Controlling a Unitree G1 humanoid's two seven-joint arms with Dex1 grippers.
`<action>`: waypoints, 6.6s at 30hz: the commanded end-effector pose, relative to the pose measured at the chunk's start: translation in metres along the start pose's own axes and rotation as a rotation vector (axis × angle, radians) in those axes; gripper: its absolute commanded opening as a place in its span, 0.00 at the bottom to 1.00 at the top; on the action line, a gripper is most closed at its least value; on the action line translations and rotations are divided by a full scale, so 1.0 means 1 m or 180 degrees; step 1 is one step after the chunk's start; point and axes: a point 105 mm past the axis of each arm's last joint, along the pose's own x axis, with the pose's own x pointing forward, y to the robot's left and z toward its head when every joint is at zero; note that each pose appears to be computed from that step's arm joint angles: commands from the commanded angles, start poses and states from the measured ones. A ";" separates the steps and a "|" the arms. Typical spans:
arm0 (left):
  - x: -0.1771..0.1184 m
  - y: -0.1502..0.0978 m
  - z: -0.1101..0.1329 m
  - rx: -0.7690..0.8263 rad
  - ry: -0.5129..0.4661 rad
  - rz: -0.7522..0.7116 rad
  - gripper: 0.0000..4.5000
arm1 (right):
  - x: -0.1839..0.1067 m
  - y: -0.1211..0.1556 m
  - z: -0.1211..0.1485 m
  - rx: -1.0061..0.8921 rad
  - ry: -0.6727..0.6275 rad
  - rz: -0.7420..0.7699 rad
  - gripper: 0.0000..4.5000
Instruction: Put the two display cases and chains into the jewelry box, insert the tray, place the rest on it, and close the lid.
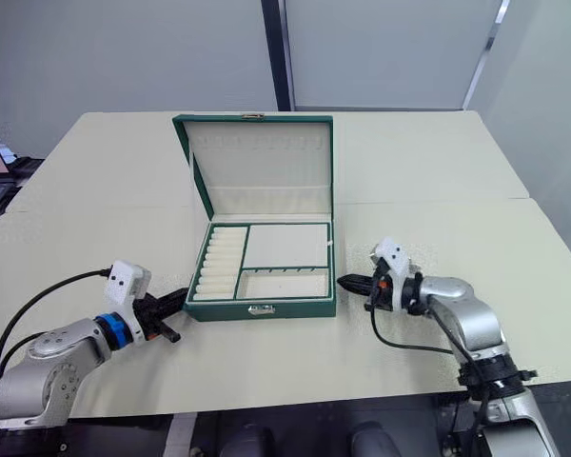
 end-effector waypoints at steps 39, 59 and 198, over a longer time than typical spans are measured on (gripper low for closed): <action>-0.127 0.081 0.038 0.0408 -0.0162 0.1160 1.00 | -0.198 -0.089 0.006 -0.0193 -0.0368 -0.1753 1.00; 0.013 -0.101 0.121 0.0978 -0.0610 -0.1648 1.00 | -0.118 -0.044 -0.010 -0.0163 -0.0238 -0.1878 1.00; -0.049 -0.119 0.045 0.0235 -0.1158 -0.0031 1.00 | 0.045 0.044 0.071 -0.0730 -0.0534 0.1045 0.02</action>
